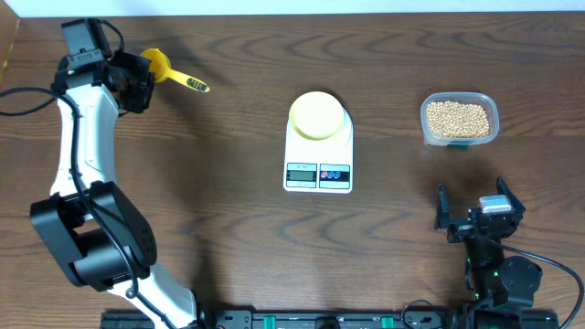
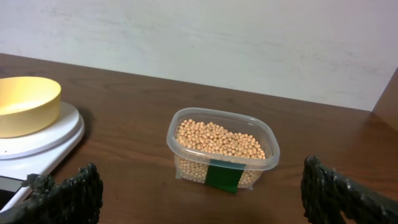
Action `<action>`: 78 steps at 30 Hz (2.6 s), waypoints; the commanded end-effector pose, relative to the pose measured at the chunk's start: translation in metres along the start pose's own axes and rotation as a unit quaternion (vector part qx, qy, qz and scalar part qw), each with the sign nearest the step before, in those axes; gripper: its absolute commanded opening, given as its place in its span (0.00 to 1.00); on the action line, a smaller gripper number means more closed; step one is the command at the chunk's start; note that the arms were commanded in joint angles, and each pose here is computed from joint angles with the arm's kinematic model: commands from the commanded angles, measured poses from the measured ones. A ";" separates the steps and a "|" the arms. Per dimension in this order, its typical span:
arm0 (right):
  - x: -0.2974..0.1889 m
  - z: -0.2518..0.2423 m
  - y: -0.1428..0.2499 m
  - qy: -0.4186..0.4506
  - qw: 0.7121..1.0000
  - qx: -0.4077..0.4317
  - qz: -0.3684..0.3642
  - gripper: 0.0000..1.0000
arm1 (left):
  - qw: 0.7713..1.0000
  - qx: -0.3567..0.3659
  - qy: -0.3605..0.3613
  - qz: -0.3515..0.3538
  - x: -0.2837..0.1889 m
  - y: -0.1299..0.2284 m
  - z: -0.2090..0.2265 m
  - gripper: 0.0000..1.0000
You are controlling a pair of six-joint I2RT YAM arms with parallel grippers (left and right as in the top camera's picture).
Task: Scoop item into bowl and weigh 50g on scale
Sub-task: 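Grasp the yellow scoop cup rim with the left gripper and lift, then carry the scoop toward the right gripper above the scale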
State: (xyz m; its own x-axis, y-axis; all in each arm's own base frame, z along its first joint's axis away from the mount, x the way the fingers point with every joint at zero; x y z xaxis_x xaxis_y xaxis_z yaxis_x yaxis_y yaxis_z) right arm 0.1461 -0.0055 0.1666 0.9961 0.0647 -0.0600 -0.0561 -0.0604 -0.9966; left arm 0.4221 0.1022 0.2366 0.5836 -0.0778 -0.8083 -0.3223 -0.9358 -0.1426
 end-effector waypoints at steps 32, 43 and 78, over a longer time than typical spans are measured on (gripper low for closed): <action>0.007 0.006 -0.053 -0.078 0.992 0.068 -0.072 0.99 | 0.993 0.074 0.095 -0.002 0.014 0.078 -0.071 0.07; 0.077 0.009 -0.119 -0.238 0.966 0.097 0.028 0.99 | 0.986 0.121 0.115 0.003 0.005 0.131 -0.095 0.08; 0.254 0.084 -0.111 -0.331 0.888 0.269 0.174 0.71 | 0.983 -0.022 0.095 0.153 -0.003 0.252 -0.106 0.08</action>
State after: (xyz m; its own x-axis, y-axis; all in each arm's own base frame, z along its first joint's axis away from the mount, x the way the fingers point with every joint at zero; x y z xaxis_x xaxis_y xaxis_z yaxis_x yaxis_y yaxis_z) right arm 0.3881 0.1074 0.2612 0.5339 0.8307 -0.1578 -0.5126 0.1696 -0.8417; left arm 0.4236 -0.1697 0.2539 0.5910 -0.4068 -0.6966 -0.4691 -0.8758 0.1135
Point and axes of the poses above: each gripper's point midway between its finger pads, its own x axis out along the fingers, its own z axis along the line the jaws close on, y = z × x, the point moved 10 cm from there along -x, back along the fingers, and after that the axes turned 4 degrees about x, right-handed, at the moved point
